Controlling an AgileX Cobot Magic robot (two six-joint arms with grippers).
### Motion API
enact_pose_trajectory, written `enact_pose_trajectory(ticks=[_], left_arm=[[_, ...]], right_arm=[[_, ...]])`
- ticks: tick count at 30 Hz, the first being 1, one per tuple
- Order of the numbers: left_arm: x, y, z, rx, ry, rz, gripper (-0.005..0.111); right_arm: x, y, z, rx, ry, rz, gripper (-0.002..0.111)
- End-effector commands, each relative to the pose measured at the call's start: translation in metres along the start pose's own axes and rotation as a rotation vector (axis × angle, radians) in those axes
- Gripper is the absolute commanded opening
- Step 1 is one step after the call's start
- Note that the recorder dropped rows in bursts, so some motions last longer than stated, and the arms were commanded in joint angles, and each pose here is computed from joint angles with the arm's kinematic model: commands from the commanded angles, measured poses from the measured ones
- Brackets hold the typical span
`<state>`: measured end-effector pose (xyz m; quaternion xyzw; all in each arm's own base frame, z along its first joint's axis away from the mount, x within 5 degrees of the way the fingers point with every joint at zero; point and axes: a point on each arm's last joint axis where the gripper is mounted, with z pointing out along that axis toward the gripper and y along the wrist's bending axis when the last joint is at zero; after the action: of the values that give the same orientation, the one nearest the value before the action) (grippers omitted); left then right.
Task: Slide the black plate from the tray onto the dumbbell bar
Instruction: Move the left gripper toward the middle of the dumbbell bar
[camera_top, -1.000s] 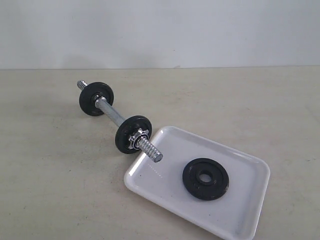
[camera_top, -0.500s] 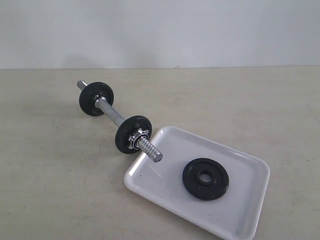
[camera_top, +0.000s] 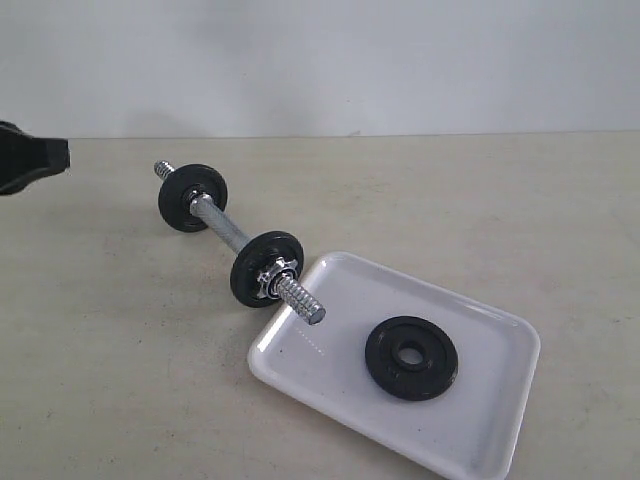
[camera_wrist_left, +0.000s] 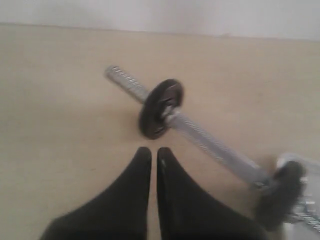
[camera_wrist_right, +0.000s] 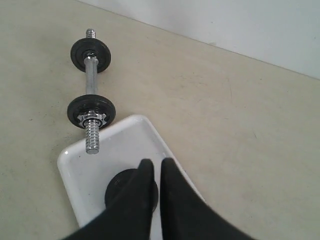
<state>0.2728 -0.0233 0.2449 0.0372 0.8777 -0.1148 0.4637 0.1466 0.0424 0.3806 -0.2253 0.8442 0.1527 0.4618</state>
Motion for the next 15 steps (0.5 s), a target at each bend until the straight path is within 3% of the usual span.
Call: enact_pose_trajectory(ticks=[1,5,11,13,15], left_arm=[[0.013,0.029,0.020,-0.256,0.074,0.232,0.004],[0.017,0.040,0.025,-0.348,0.123,0.387,0.004],[0.016,0.041,0.024,-0.357,0.156,0.570,0.004],[0.016,0.041,0.024,-0.351,0.159,0.591,0.004],[0.017,0.039,0.025,-0.327,0.147,0.523,0.004]], right_arm=[[-0.003,-0.001,-0.001,0.017,-0.022,-0.013,0.003],[-0.005,-0.003,-0.001,0.030,-0.044,-0.010,0.003],[-0.006,-0.004,-0.001,0.042,-0.059,-0.006,0.003],[-0.006,-0.004,-0.001,0.043,-0.060,-0.006,0.003],[-0.006,-0.004,-0.001,0.043,-0.060,-0.003,0.003]])
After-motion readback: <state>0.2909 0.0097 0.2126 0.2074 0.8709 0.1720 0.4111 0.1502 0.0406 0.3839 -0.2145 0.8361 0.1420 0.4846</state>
